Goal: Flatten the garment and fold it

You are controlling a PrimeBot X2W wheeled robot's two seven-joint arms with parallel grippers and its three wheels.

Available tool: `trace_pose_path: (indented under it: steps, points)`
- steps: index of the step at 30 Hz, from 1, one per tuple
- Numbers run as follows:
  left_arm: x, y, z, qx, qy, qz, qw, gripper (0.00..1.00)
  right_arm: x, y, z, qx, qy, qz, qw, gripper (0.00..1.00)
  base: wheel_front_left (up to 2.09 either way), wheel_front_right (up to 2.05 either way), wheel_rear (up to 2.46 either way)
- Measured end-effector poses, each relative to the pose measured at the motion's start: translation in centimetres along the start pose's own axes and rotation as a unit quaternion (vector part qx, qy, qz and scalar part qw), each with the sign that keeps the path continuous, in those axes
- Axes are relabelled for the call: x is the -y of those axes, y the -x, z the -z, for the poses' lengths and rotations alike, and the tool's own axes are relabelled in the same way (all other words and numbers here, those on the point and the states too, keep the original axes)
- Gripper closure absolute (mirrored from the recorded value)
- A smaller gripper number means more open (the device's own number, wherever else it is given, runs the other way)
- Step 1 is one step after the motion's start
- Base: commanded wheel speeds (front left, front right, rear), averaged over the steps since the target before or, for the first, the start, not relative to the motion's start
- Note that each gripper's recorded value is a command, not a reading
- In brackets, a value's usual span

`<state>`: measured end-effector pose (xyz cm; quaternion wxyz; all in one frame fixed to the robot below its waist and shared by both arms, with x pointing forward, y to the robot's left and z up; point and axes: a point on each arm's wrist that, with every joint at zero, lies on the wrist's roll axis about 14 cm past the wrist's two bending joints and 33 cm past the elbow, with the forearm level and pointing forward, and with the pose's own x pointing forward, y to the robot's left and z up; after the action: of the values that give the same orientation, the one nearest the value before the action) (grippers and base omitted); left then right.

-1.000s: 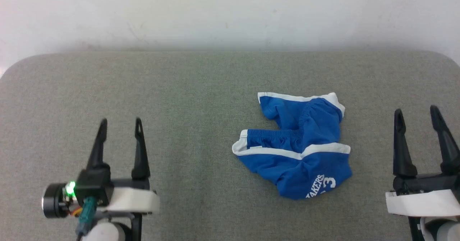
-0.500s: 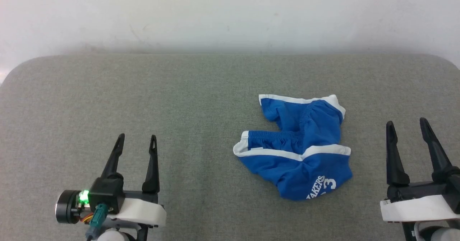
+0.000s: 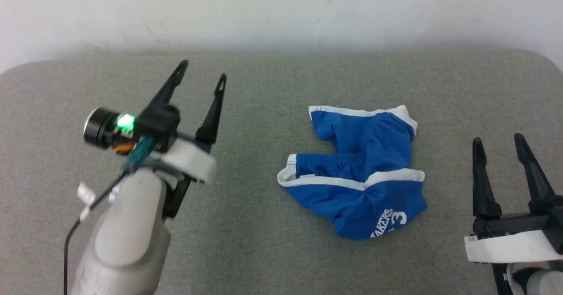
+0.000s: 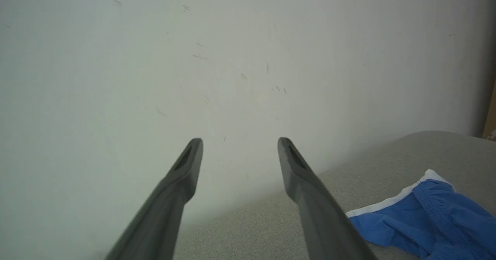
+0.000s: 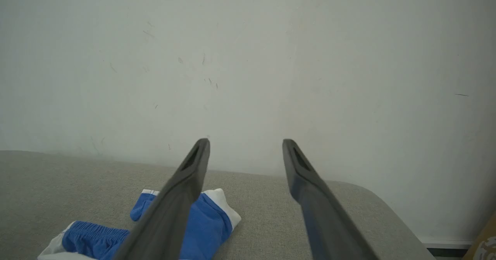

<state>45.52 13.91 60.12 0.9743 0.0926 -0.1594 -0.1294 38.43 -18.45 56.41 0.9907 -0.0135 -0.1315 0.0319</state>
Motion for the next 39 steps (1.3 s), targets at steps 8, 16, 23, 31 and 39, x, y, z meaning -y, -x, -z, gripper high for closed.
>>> trace_pose_path:
  steps: [8,16,23,31,39]
  points:
    - [5.7,-5.0,4.4,-0.151,-0.007,0.136,0.979,0.00,1.0,-0.1,0.9,-0.012,0.005,0.014,1.000,0.00,0.00,0.00,0.00]
    - [11.5,-1.2,11.0,-0.372,-0.017,0.283,0.884,0.00,1.7,-0.7,1.2,-0.013,0.010,0.024,1.000,0.00,0.00,0.00,0.00]
    - [14.4,1.6,13.5,-0.461,-0.027,0.366,0.808,0.00,2.7,-1.1,1.8,-0.019,0.017,0.036,0.999,0.00,0.00,0.00,0.00]
    - [15.0,2.3,17.6,-0.508,-0.048,0.382,0.770,0.00,3.9,-1.4,2.9,-0.032,0.021,0.052,0.998,0.00,0.00,0.00,0.00]
    - [15.1,2.0,18.2,-0.486,-0.046,0.387,0.782,1.00,4.9,-0.9,3.5,-0.044,0.026,0.067,0.996,0.00,0.00,0.00,0.00]
